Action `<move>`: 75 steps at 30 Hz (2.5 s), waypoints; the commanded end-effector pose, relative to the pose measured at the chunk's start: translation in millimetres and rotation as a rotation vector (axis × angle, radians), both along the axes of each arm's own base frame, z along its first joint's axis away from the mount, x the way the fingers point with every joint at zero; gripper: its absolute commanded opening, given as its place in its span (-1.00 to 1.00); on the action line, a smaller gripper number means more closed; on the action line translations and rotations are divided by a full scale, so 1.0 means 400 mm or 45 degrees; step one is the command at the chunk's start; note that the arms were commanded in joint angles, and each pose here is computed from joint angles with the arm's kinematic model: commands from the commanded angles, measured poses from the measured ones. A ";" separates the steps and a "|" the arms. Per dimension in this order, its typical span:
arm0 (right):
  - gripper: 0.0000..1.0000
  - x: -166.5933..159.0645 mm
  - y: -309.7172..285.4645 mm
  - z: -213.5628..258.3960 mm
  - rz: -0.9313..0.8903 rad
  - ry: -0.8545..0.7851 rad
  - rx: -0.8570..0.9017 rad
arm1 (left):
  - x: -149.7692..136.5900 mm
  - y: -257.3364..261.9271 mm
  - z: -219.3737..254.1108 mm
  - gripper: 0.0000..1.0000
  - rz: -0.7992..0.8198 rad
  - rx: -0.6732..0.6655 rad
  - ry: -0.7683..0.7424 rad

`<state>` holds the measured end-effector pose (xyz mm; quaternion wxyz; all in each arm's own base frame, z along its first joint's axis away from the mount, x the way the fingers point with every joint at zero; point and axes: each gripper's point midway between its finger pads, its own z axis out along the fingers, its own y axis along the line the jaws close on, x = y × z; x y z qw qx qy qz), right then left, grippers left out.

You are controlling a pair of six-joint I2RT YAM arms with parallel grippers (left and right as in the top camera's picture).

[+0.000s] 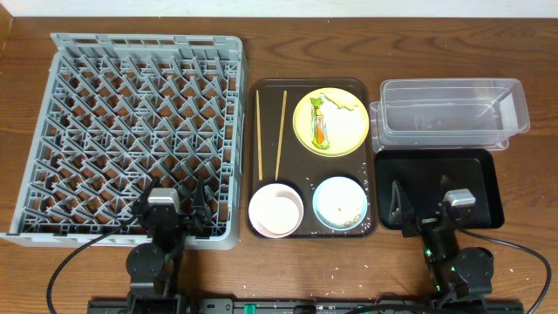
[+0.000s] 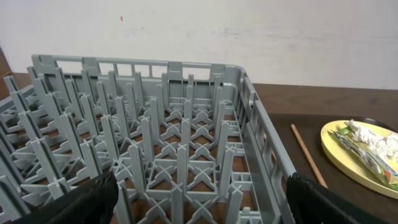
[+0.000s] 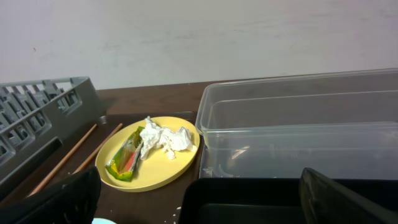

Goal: Sort waste into correct bins and load items into the dishwasher

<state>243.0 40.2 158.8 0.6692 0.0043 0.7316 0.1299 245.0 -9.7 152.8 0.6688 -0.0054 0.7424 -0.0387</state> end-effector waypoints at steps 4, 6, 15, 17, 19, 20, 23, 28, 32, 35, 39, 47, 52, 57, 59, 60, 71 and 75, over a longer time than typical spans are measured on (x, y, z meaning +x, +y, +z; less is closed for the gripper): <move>0.99 0.001 -0.007 -0.003 -0.017 -0.003 -0.018 | -0.003 -0.003 -0.037 0.75 -0.012 0.015 0.058; 0.98 0.001 -0.007 -0.003 -0.017 -0.003 -0.019 | -0.003 -0.003 -0.037 0.75 -0.012 0.015 0.059; 0.99 0.001 -0.007 -0.003 -0.017 -0.003 -0.019 | -0.003 -0.003 -0.037 0.75 -0.011 0.015 0.058; 0.99 0.001 -0.007 -0.003 -0.017 -0.003 -0.018 | -0.003 -0.003 -0.037 0.75 -0.011 0.015 0.058; 0.99 0.001 -0.007 -0.003 -0.017 -0.003 -0.018 | -0.003 -0.003 -0.037 0.75 -0.012 0.015 0.058; 0.98 0.001 -0.008 -0.003 -0.019 -0.004 -0.021 | -0.003 -0.003 -0.037 0.75 -0.012 0.015 0.058; 0.99 0.006 -0.034 0.011 -0.098 -0.033 -0.020 | -0.001 -0.003 -0.029 0.75 -0.012 0.015 0.041; 0.99 0.005 -0.029 0.002 -0.081 -0.014 -0.021 | -0.002 -0.003 -0.031 0.75 -0.012 0.015 0.046; 0.99 0.004 -0.024 -0.006 -0.068 0.003 -0.020 | -0.004 -0.039 -0.025 0.75 -0.104 -0.123 0.049; 0.99 -0.001 0.012 0.029 0.035 -0.043 0.114 | -0.018 -0.113 0.009 0.75 -0.330 -0.144 -0.009; 0.99 -0.036 0.084 0.116 0.267 -0.119 0.155 | -0.039 -0.144 0.104 0.75 -0.432 -0.196 -0.098; 0.99 -0.047 0.117 0.292 0.350 0.240 0.160 | -0.046 -0.147 0.268 0.75 -0.411 -0.250 0.242; 0.99 0.041 0.136 0.289 0.339 0.692 0.175 | -0.027 -0.183 0.330 0.75 -0.494 -0.333 0.565; 0.98 0.154 0.179 0.300 0.408 0.888 0.185 | -0.008 -0.183 0.376 0.75 -0.465 -0.373 0.781; 0.99 0.194 0.230 0.314 0.548 0.884 0.254 | 0.000 -0.184 0.369 0.75 -0.461 -0.380 0.815; 0.87 0.210 0.263 0.318 0.647 0.856 0.249 | 0.001 -0.184 0.365 0.75 -0.459 -0.382 0.825; 0.45 0.332 0.403 -0.079 0.252 1.181 -0.250 | 0.001 -0.183 0.355 0.75 -0.455 -0.386 0.849; 0.36 0.400 0.435 -0.217 0.083 1.212 -0.178 | 0.001 -0.183 0.355 0.75 -0.455 -0.386 0.850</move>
